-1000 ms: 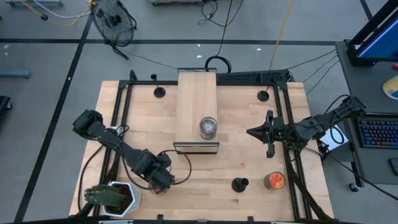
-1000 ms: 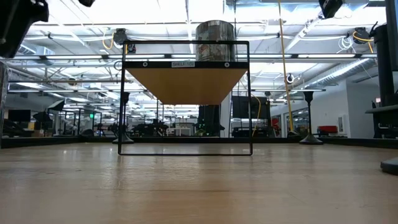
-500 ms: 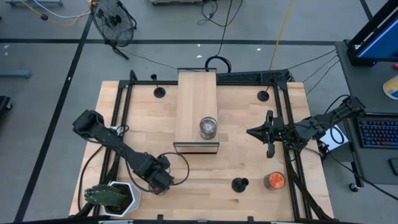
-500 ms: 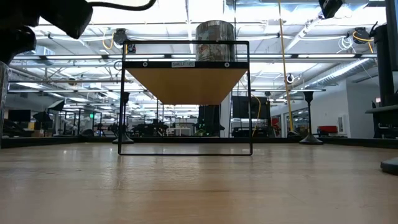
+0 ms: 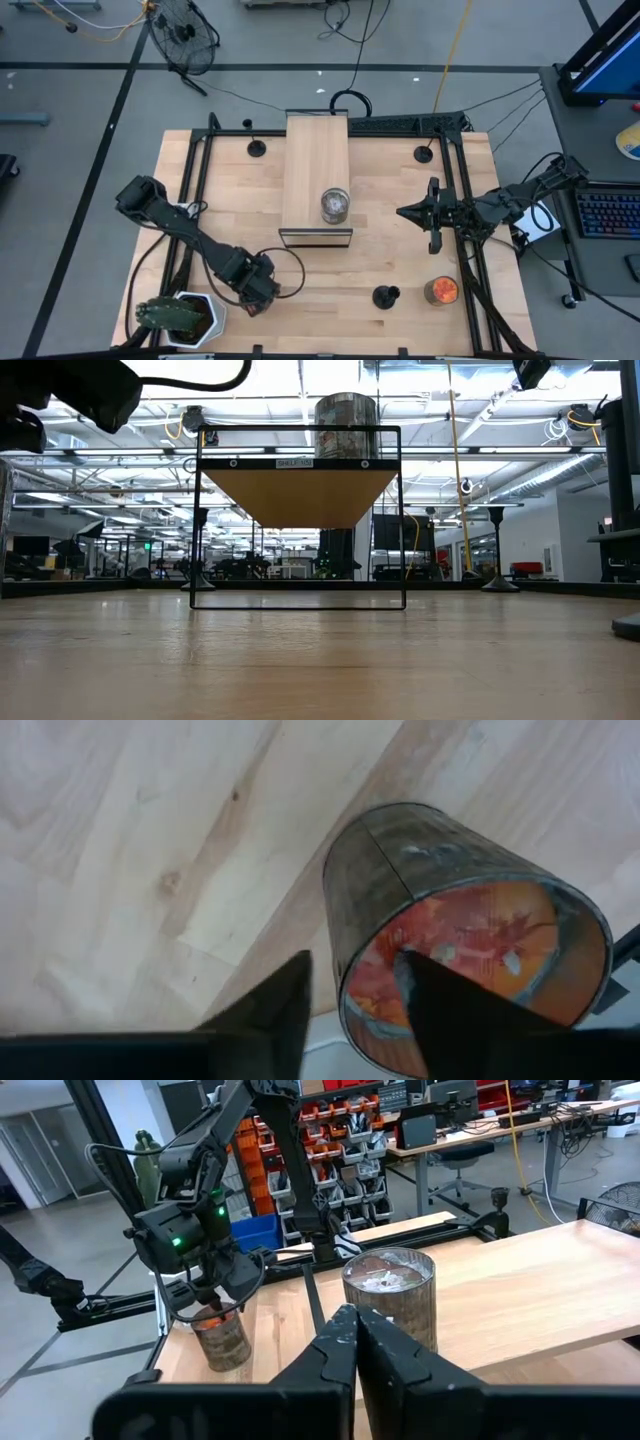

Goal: Pick & Place candle stick holders
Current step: Put the left orange scented candle on the shelf

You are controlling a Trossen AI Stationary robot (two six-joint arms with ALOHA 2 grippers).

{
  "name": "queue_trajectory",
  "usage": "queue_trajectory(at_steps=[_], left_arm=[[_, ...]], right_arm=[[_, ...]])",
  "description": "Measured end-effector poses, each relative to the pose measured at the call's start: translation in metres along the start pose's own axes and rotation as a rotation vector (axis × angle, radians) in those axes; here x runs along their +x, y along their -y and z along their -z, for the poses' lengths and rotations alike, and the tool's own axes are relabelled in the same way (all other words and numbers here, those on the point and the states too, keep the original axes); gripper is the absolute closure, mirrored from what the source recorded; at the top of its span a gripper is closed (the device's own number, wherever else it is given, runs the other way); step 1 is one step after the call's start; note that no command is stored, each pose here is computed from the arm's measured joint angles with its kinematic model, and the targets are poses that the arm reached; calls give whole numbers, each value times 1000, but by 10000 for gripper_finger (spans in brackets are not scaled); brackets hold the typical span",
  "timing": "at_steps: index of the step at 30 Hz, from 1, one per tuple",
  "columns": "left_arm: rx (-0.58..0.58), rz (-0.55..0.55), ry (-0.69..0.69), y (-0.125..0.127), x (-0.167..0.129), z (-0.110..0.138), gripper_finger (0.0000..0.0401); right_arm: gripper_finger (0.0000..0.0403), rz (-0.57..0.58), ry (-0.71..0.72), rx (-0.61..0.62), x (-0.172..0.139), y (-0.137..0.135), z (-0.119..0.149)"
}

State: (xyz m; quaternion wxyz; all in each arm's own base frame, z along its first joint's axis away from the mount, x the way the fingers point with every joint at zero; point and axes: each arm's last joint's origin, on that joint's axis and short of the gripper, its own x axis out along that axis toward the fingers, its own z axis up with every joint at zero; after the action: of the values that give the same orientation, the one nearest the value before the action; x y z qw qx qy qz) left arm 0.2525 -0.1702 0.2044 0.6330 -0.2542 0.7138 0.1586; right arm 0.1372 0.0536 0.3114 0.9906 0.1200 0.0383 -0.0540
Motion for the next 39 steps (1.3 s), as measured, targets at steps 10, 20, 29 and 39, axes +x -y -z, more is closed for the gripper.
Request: queue_trajectory(at_steps=[10,20,29,39], left_arm=[[-46,-12,-1,-1,1,0,390],[-59,15,9,-2,-6,2,397],[-57,120,46,-7,-36,10,399],[-107,339,199,-16,-78,19,400]], right_arm=[[402,0,0,0,0,0,0],[403,0,-1,7,0,0,0],[403,0,-1,7,0,0,0],[403,0,-1,4,0,0,0]])
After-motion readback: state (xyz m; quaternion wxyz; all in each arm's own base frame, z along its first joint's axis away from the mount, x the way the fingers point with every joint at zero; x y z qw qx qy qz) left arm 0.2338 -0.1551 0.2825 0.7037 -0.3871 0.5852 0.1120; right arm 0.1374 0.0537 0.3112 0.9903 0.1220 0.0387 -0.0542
